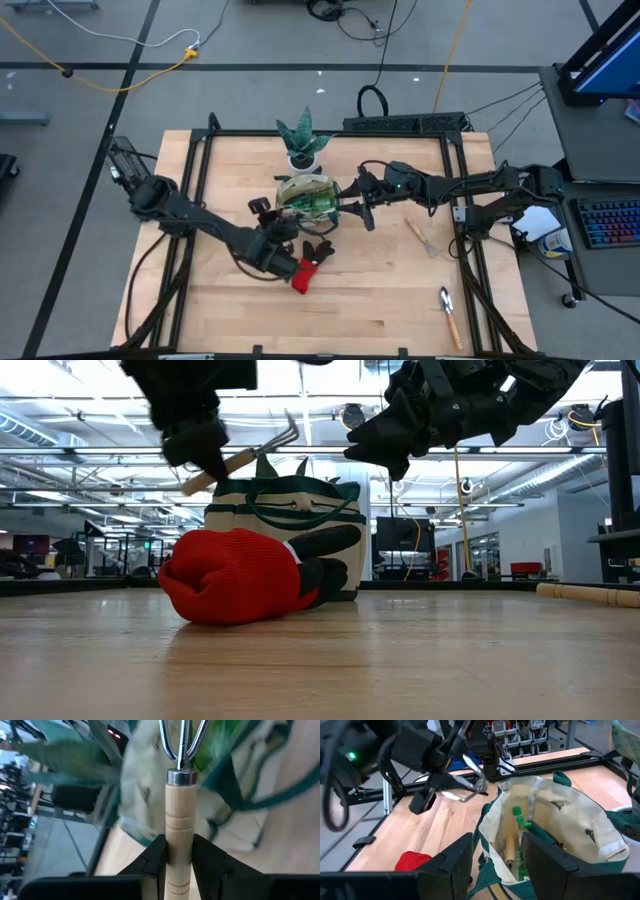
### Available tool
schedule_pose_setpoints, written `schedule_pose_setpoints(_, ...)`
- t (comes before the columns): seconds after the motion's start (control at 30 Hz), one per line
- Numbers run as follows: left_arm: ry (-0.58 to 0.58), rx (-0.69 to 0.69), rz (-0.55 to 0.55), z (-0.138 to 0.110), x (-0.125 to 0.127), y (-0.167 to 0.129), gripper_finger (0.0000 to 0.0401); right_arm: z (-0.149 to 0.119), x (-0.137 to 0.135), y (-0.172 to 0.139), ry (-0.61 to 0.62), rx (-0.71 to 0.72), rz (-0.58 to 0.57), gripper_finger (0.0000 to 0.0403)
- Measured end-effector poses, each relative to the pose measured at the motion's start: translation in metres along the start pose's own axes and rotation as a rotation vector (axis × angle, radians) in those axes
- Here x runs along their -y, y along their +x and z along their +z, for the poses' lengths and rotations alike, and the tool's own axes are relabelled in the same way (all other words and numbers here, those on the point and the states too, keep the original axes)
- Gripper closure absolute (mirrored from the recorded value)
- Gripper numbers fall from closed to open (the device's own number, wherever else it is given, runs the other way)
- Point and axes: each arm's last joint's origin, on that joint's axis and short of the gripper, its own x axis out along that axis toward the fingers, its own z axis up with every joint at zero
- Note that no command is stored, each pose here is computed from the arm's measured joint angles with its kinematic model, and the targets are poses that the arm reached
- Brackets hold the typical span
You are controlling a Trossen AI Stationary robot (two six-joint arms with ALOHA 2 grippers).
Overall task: Pick & Place Garden tools in Gardening bag
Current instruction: Put the left brown hand rake into the gardening bag
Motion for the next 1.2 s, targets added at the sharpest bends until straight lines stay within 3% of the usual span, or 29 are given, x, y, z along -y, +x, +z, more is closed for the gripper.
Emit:
schedule_pose_setpoints(0.4,0.069,0.051,0.044,0.047,-0.032,0.02,0.0327,-0.001,0.0,0.0,0.002,-0.006,-0.004,0.0243)
schedule_pose_setpoints(0.7,0.094,0.074,-0.086,0.07,-0.043,0.048,0.0325,-0.004,0.001,0.0,0.007,-0.042,-0.013,0.0243)
schedule_pose_setpoints(0.93,0.081,0.125,-0.059,0.077,-0.044,0.049,0.0322,0.002,0.006,-0.001,0.001,0.038,-0.189,0.0243)
schedule_pose_setpoints(1.2,-0.001,0.165,0.039,0.082,-0.046,0.048,0.0329,0.013,-0.004,0.001,-0.045,0.155,-0.141,0.0243)
